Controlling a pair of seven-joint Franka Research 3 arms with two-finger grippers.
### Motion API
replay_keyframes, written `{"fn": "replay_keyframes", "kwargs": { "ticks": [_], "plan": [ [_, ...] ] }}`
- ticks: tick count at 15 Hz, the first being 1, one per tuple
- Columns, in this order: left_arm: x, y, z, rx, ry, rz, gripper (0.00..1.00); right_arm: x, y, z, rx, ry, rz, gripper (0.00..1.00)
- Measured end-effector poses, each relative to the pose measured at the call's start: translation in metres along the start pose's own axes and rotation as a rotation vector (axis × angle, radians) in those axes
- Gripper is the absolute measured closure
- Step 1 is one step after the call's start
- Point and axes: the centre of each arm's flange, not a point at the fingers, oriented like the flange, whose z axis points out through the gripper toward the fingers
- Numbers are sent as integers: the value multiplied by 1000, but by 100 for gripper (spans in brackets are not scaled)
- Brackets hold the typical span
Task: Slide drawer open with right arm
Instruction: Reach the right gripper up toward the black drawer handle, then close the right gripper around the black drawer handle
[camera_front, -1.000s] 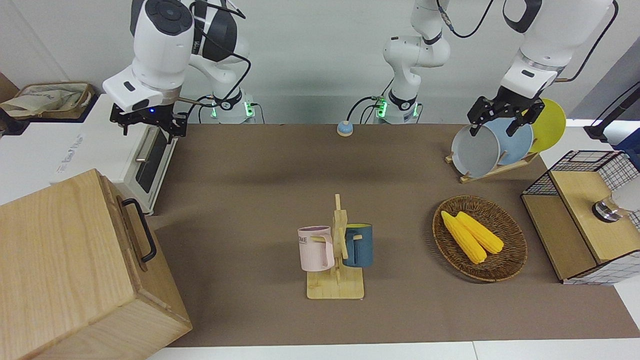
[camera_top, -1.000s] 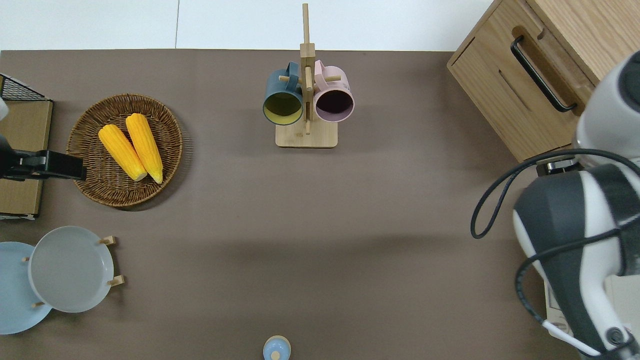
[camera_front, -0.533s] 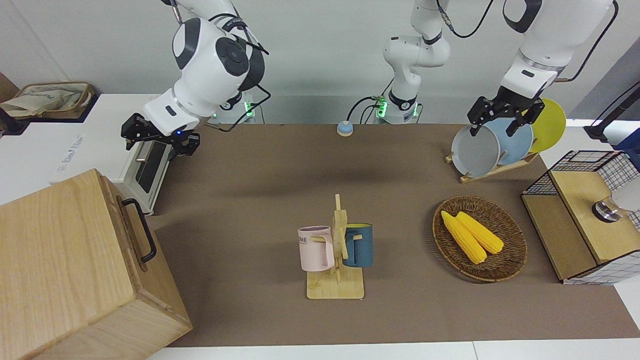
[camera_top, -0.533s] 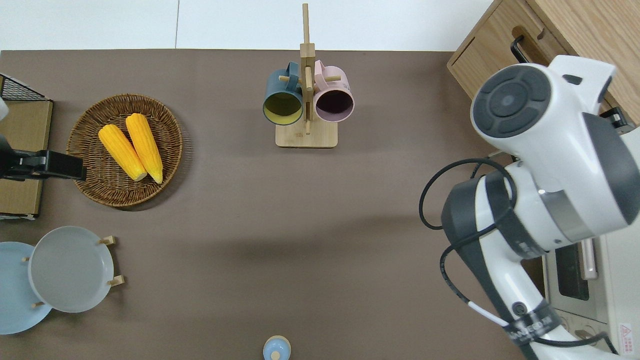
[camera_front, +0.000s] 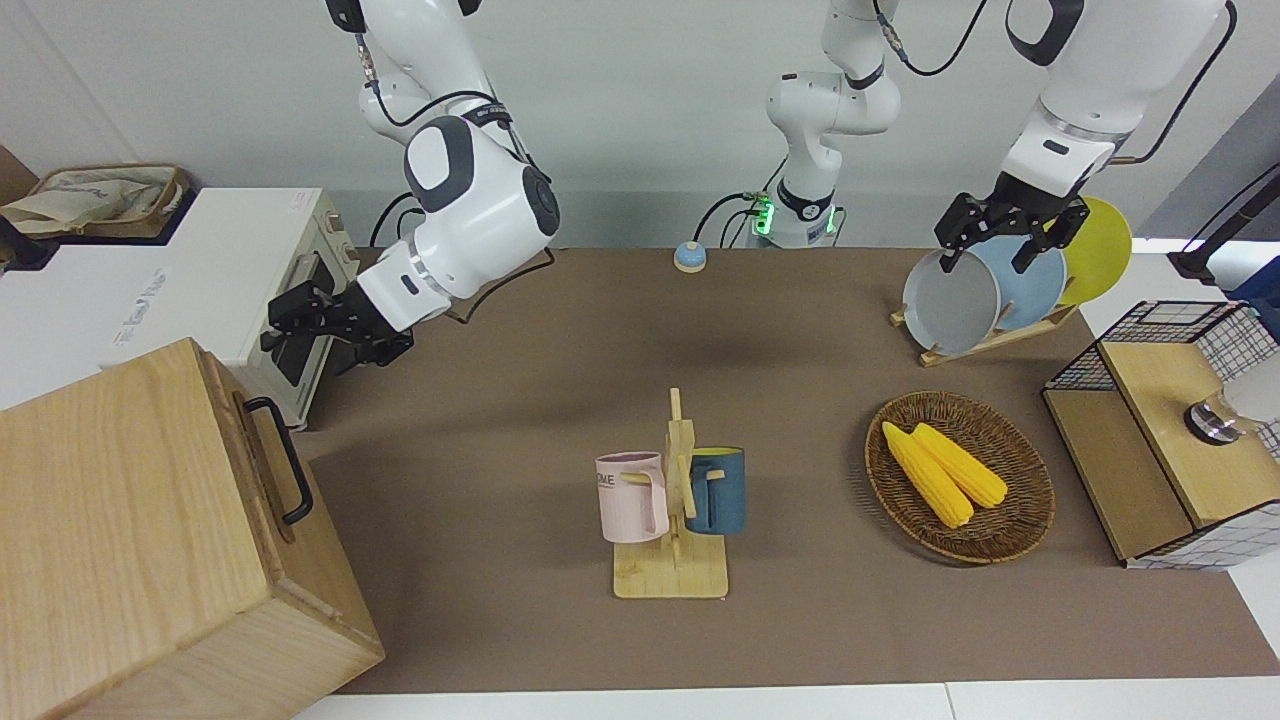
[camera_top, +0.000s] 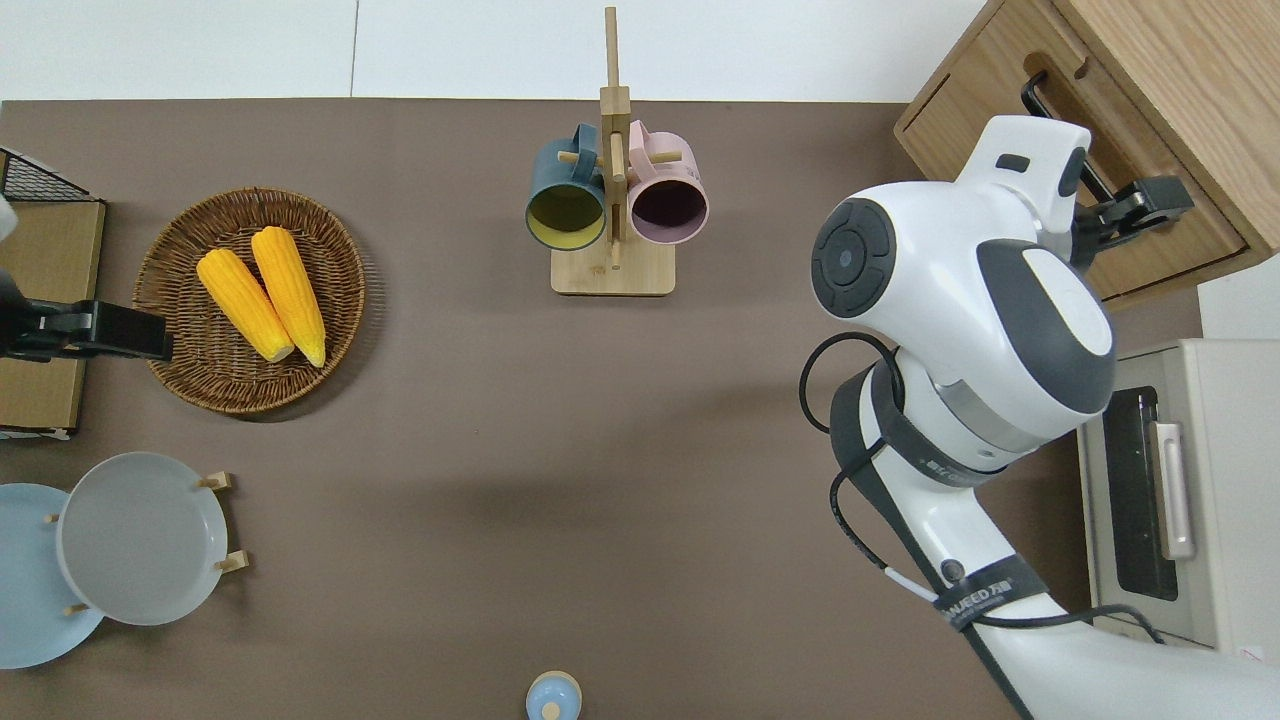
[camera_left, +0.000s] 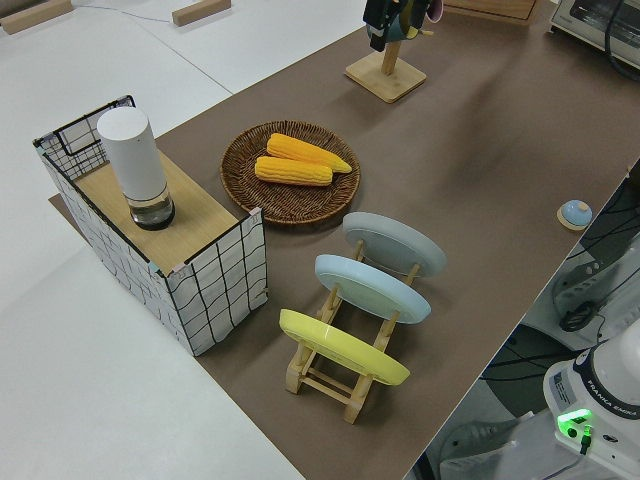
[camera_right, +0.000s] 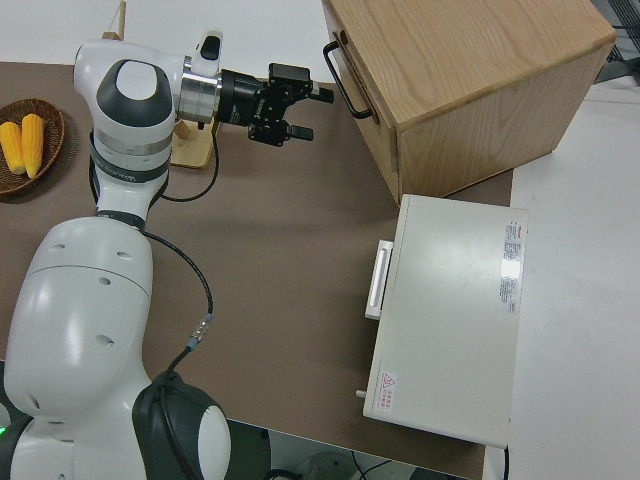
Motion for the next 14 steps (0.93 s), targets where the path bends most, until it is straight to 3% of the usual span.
{"fn": "replay_keyframes", "kwargs": {
  "ticks": [9, 14],
  "plan": [
    [0, 0, 0, 0, 0, 0, 0, 37, -46, 9, -291, 171, -75, 1],
    [0, 0, 0, 0, 0, 0, 0, 49, -68, 23, -385, 244, -99, 2]
  ]
}}
